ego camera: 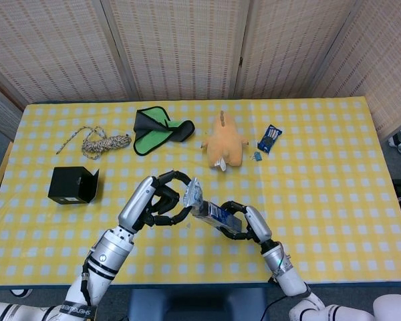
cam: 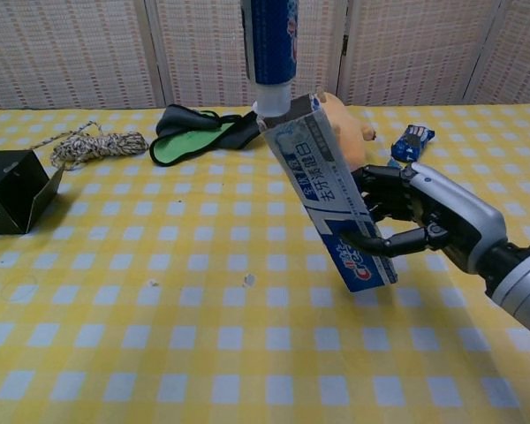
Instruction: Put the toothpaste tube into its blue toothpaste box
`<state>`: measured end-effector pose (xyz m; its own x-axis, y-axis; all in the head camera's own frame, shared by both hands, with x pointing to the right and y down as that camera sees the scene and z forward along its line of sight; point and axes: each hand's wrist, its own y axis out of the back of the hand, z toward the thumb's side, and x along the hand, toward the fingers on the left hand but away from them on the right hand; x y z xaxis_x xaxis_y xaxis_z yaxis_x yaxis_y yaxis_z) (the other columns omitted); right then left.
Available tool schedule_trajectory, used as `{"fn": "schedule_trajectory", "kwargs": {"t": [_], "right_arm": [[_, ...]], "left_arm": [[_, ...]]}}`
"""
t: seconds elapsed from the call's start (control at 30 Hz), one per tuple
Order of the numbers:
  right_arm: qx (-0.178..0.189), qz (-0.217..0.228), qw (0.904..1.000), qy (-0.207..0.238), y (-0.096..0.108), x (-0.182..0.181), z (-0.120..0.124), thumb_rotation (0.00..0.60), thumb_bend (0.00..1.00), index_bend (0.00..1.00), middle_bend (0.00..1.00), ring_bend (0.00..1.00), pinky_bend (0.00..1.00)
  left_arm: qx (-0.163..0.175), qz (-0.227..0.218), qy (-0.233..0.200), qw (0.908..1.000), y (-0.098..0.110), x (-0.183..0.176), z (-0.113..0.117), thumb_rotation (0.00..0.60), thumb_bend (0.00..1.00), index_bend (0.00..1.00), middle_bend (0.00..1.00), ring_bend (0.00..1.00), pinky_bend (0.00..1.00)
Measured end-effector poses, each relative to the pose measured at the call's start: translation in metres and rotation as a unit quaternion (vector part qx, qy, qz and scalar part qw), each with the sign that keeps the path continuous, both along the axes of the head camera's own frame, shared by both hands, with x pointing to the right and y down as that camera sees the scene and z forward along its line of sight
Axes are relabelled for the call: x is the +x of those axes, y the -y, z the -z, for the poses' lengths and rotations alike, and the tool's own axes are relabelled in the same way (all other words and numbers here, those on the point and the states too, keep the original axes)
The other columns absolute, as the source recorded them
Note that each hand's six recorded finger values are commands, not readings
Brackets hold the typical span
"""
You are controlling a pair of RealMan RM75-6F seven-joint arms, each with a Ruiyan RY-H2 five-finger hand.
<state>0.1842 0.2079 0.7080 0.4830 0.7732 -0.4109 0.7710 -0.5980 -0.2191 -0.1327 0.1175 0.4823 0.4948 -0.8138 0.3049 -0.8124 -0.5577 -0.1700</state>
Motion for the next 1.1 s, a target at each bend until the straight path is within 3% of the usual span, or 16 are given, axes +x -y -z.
{"fn": "schedule_trajectory", "kwargs": {"t": [0.6, 1.1], "right_arm": [[0.003, -0.012, 0.9994, 0.031, 0.001, -0.010, 0.001, 0.600, 0.35, 0.54, 0.41, 0.42, 0.42], [0.018, -0.028, 0.9958, 0.085, 0.001, -0.010, 0.021, 0.600, 0.35, 0.54, 0.41, 0.42, 0.42]], "left_arm": [[-0.006, -0.003, -0.004, 1.0000, -0.005, 0.012, -0.001, 0.600, 0.44, 1.00, 1.00, 1.00, 1.00], [-0.012, 0.002, -0.009, 0.9999, -0.005, 0.012, -0.003, 0.600, 0.44, 1.00, 1.00, 1.00, 1.00]]}}
